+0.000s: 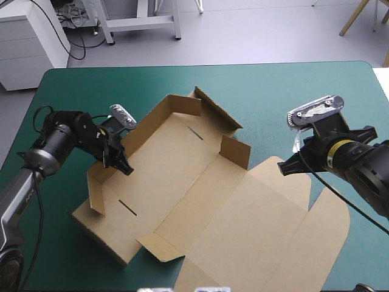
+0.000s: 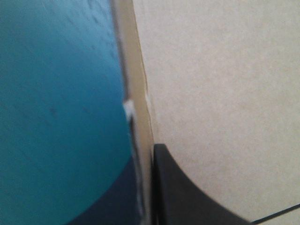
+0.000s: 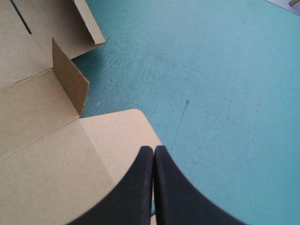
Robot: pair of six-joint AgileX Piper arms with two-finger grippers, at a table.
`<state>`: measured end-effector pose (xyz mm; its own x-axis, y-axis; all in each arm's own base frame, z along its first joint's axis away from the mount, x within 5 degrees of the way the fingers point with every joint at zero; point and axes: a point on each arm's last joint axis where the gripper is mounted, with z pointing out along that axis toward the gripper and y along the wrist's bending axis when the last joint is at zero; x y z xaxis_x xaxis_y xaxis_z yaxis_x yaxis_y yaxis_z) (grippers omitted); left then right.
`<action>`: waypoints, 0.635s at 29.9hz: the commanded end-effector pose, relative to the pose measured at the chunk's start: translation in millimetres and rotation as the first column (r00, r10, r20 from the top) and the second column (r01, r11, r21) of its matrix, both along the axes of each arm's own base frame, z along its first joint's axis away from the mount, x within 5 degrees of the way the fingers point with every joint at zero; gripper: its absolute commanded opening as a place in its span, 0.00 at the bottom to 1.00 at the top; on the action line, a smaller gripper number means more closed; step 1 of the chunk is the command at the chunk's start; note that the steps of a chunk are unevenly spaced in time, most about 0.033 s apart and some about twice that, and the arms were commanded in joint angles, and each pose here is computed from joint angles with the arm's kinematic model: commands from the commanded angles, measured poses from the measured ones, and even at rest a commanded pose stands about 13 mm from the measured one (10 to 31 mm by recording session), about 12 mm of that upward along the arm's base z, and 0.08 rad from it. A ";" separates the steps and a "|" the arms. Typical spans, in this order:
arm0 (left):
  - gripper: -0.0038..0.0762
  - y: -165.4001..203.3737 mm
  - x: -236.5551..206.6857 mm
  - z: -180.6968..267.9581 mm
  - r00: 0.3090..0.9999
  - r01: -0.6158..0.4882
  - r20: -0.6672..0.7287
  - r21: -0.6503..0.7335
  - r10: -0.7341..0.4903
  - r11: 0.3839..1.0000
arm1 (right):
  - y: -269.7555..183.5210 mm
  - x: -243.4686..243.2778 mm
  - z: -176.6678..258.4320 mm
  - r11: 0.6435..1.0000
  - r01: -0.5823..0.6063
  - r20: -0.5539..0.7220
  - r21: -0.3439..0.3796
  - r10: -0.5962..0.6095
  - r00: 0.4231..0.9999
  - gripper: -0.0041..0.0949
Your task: Fold the box
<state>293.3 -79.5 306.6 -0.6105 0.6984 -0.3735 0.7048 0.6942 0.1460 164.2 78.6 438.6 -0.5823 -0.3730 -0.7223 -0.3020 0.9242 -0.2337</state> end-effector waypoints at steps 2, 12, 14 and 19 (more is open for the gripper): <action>0.04 -36.1 1.1 46.1 0.940 0.143 0.301 0.080 -0.160 0.987 | -9.1 -0.3 17.3 0.999 0.048 0.129 0.014 -0.049 0.990 0.02; 0.04 -101.4 -12.2 71.6 0.632 0.346 0.578 0.387 -0.517 0.855 | -12.6 0.5 19.3 0.996 0.087 0.152 0.013 -0.088 0.984 0.02; 0.04 -109.9 -15.0 76.2 0.561 0.359 0.605 0.437 -0.565 0.825 | -12.7 0.5 19.4 0.996 0.087 0.153 0.012 -0.088 0.984 0.02; 0.04 -121.8 -20.3 81.6 0.478 0.372 0.637 0.476 -0.604 0.797 | -13.9 1.0 20.2 0.995 0.100 0.164 0.007 -0.100 0.981 0.02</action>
